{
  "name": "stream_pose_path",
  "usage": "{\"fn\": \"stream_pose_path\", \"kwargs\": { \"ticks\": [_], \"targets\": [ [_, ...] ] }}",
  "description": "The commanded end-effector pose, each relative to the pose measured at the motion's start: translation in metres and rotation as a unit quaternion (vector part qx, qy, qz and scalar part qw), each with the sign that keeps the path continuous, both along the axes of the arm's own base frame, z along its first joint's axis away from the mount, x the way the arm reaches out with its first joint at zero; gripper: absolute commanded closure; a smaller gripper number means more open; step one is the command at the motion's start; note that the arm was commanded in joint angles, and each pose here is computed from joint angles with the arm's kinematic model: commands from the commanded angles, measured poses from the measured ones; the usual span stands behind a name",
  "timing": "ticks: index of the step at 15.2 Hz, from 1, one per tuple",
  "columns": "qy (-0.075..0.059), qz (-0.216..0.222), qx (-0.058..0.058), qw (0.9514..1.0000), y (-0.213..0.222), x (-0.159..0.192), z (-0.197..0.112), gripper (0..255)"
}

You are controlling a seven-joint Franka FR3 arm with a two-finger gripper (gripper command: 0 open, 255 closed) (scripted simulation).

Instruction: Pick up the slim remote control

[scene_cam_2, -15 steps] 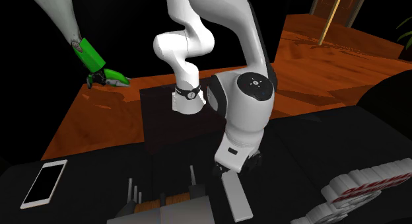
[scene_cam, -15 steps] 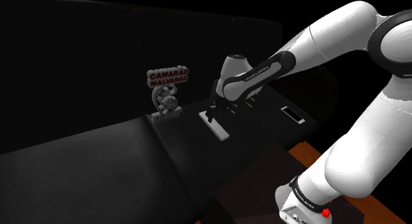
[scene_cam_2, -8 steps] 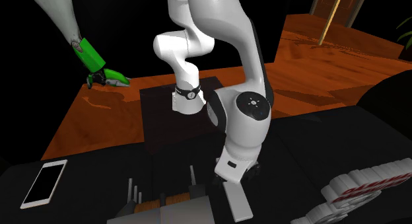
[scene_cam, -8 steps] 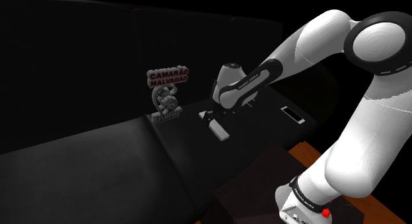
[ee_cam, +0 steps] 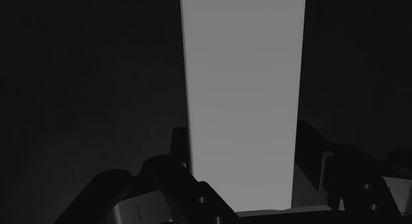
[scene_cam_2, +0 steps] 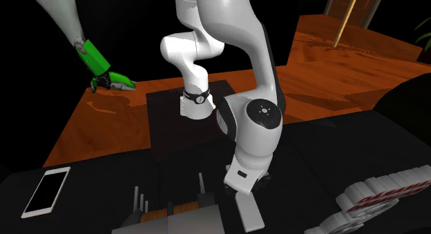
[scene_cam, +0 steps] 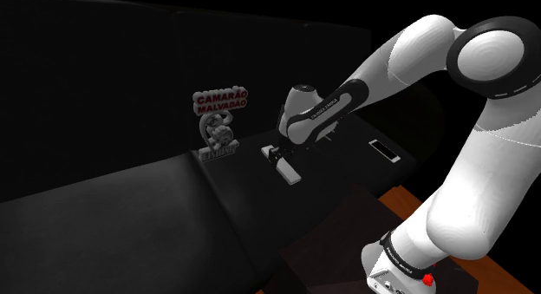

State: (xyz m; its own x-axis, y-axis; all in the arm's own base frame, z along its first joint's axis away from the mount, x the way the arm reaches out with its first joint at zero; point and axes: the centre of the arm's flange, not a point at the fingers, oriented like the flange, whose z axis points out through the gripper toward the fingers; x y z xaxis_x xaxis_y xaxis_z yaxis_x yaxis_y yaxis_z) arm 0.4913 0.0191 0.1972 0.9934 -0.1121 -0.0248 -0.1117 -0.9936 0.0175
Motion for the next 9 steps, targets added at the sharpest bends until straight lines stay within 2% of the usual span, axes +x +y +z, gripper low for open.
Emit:
{"fn": "stream_pose_path", "kwargs": {
  "ticks": [1,4,9],
  "targets": [
    [0.0,0.0,0.0,1.0,0.0,0.0,0.0,255],
    [0.0,0.0,0.0,1.0,0.001,0.0,0.0,255],
    [0.0,0.0,0.0,1.0,0.001,0.0,0.026,255]
  ]
}}
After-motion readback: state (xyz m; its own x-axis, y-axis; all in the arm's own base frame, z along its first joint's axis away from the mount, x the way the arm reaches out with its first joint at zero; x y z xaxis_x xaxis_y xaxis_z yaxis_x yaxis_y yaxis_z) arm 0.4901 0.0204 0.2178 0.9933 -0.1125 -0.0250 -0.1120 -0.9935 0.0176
